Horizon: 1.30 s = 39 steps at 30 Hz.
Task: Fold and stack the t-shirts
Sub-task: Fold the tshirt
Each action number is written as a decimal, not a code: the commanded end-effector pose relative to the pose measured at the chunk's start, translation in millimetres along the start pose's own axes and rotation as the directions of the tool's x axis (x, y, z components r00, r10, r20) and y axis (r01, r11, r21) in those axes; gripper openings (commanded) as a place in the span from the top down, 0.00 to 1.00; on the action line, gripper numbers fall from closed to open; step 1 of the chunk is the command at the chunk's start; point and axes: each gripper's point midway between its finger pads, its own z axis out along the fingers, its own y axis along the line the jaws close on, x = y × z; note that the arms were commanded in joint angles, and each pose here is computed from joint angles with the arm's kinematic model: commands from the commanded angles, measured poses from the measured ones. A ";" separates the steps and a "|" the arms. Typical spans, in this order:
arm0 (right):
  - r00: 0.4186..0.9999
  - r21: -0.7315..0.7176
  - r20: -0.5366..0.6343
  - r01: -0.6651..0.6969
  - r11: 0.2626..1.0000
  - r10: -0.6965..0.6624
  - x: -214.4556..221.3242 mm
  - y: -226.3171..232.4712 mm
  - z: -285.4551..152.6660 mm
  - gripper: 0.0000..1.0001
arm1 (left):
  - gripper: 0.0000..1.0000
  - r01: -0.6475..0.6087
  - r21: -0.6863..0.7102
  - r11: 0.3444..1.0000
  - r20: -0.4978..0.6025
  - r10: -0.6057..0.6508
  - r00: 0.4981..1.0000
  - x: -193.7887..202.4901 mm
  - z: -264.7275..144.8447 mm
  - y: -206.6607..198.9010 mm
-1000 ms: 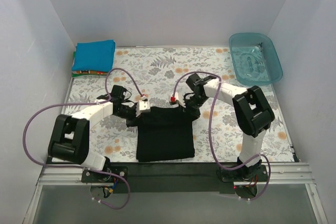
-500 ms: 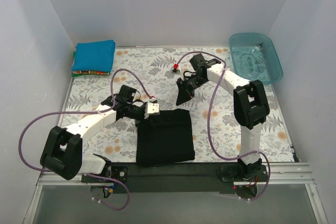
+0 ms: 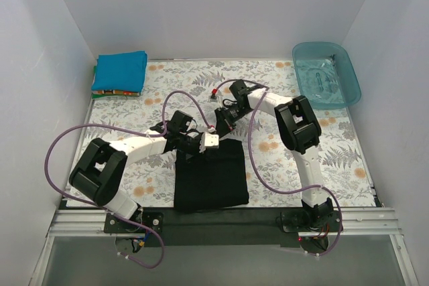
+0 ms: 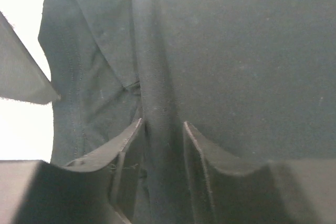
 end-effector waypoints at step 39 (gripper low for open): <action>0.996 -0.003 -0.077 -0.054 0.999 0.053 47.9 -34.0 44.8 0.89 | 1.00 -0.190 -0.295 0.936 -0.022 0.192 0.981 -36.2 -25.9 102.8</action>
